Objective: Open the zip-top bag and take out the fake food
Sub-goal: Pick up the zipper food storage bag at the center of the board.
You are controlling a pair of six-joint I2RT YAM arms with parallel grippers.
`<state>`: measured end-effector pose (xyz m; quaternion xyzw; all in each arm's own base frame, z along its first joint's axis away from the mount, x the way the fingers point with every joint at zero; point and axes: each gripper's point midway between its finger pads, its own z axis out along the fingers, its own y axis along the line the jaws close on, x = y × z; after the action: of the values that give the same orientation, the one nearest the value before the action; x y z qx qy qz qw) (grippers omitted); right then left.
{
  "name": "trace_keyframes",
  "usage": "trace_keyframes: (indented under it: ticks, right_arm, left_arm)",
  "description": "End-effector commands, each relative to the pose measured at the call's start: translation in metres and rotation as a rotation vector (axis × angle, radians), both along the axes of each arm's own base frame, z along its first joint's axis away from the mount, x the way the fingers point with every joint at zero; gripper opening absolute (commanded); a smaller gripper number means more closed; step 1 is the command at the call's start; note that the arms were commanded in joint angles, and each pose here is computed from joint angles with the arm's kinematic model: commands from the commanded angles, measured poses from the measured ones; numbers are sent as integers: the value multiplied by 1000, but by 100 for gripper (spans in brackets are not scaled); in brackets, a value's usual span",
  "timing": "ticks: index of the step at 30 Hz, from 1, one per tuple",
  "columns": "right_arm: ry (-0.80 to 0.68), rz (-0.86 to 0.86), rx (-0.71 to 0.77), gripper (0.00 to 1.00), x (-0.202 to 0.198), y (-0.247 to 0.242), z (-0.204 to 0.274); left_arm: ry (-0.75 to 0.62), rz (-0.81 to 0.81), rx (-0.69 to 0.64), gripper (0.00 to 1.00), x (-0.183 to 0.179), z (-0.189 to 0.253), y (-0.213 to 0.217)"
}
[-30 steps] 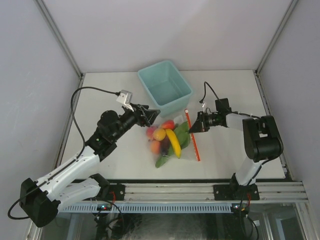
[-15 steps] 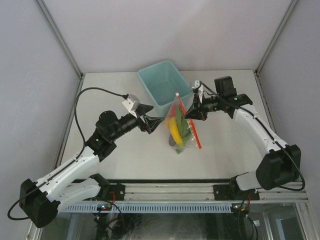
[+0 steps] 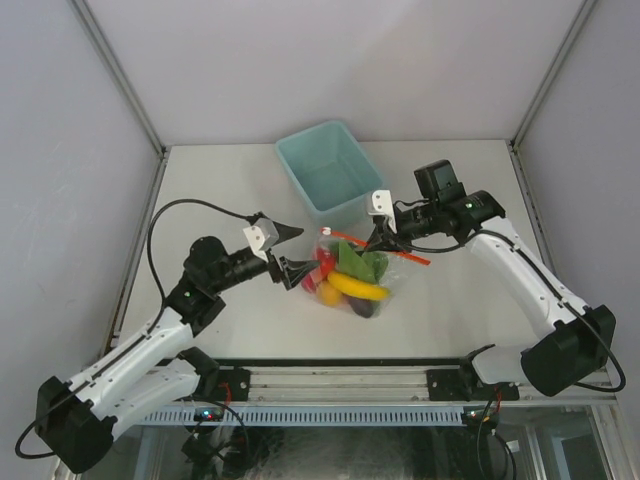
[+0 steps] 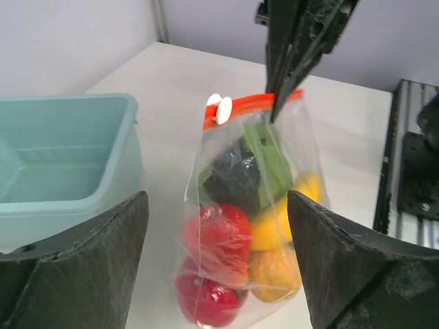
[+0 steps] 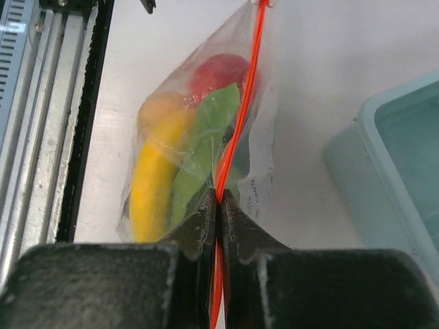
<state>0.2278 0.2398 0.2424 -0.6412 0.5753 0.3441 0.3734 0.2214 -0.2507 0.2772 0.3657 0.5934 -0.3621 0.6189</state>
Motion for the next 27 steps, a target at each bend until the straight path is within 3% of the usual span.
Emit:
trace_keyframes:
  ticks: [1, 7, 16, 27]
  right_arm:
    - [-179, 110, 47, 0, -5, 4, 27]
    - [-217, 178, 61, 0, -8, 11, 25]
    - [-207, 200, 76, 0, -10, 12, 23]
    - [-125, 133, 137, 0, -3, -1, 32]
  left_arm:
    - [-31, -121, -72, 85, -15, 7, -12]
    - [11, -180, -149, 82, -12, 7, -27]
    - [151, -325, -226, 54, -7, -1, -57]
    - [150, -319, -301, 53, -5, -9, -58]
